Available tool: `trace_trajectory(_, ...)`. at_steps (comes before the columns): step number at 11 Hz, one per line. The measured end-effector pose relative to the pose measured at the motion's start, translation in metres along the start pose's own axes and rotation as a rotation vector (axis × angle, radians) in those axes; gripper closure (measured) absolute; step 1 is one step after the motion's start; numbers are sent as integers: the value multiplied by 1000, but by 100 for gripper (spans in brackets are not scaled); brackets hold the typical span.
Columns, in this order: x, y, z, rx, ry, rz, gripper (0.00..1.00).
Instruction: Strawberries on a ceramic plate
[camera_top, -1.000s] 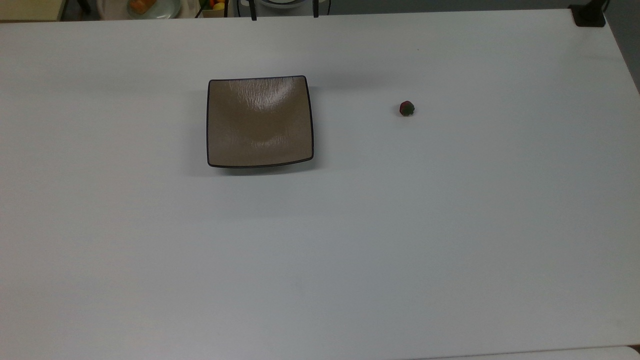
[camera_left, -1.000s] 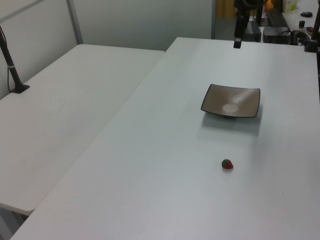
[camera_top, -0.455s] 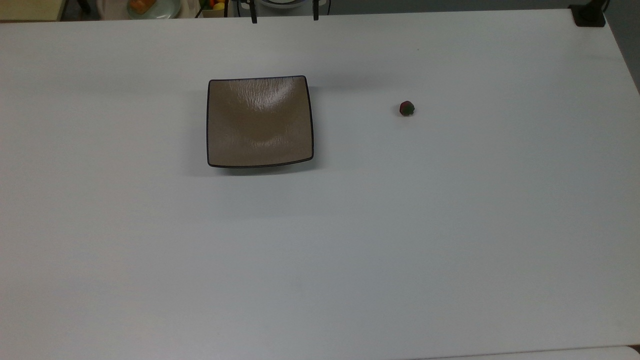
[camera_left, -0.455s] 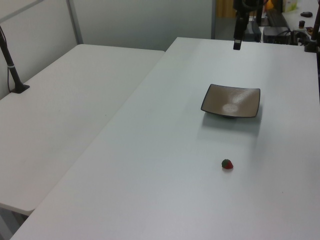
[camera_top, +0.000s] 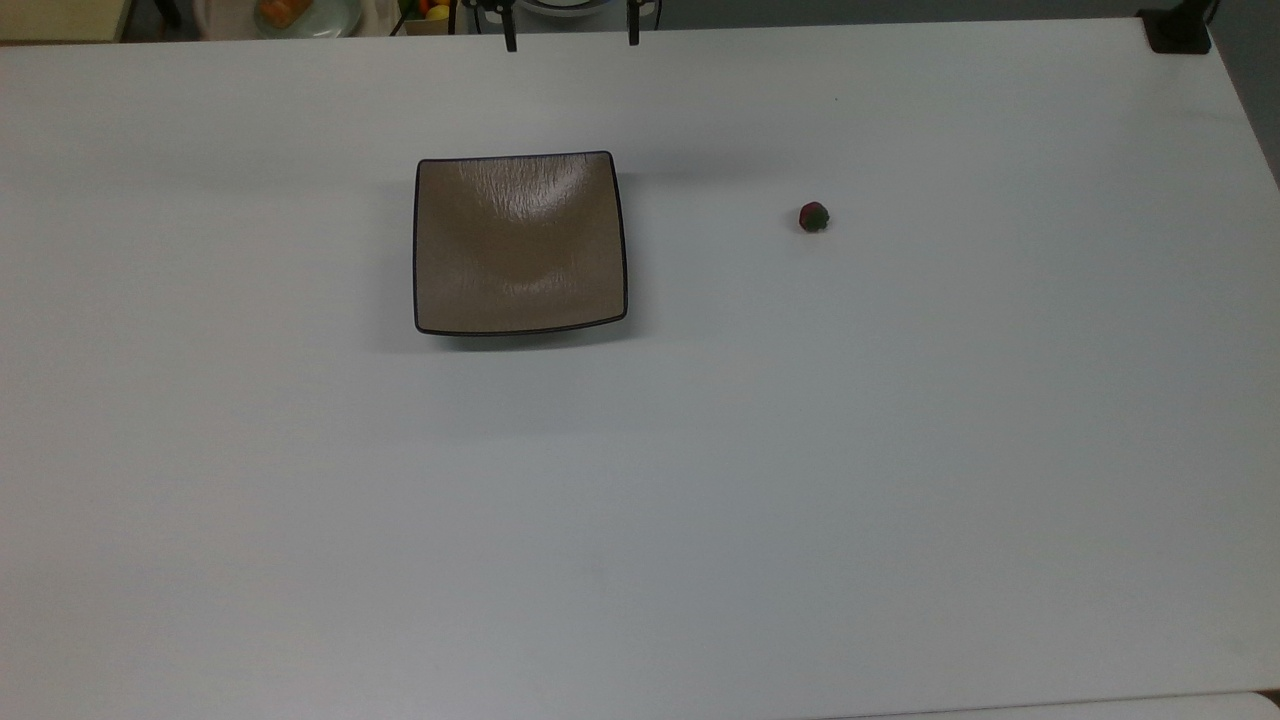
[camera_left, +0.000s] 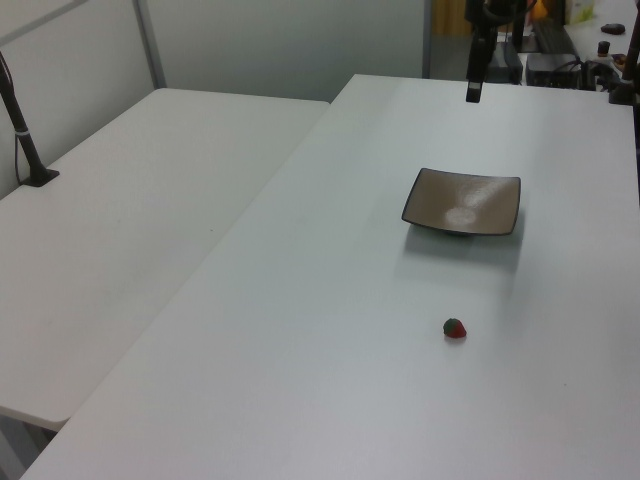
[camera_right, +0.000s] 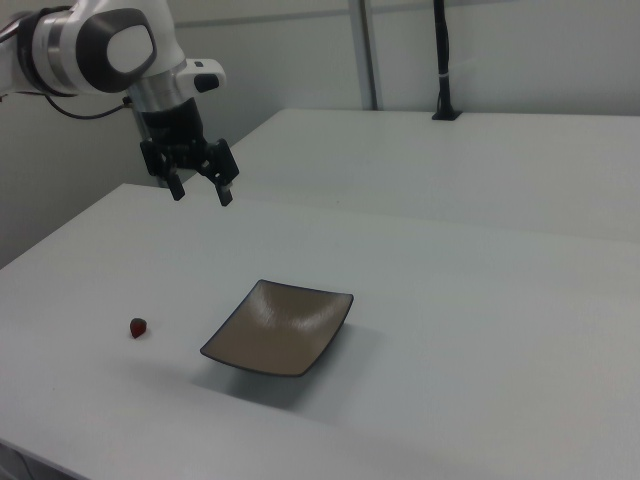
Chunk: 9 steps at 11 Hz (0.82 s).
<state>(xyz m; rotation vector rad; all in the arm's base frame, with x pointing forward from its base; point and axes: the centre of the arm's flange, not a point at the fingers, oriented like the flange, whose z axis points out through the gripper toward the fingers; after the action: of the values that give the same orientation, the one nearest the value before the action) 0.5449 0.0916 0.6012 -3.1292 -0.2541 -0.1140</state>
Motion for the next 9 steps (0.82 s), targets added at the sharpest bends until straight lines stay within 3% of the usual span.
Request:
trace_trajectory(7, 4, -10, 10, 0, -17, -19, 0)
trace_trajectory(9, 7, -35, 21, 5, -37, -63, 0)
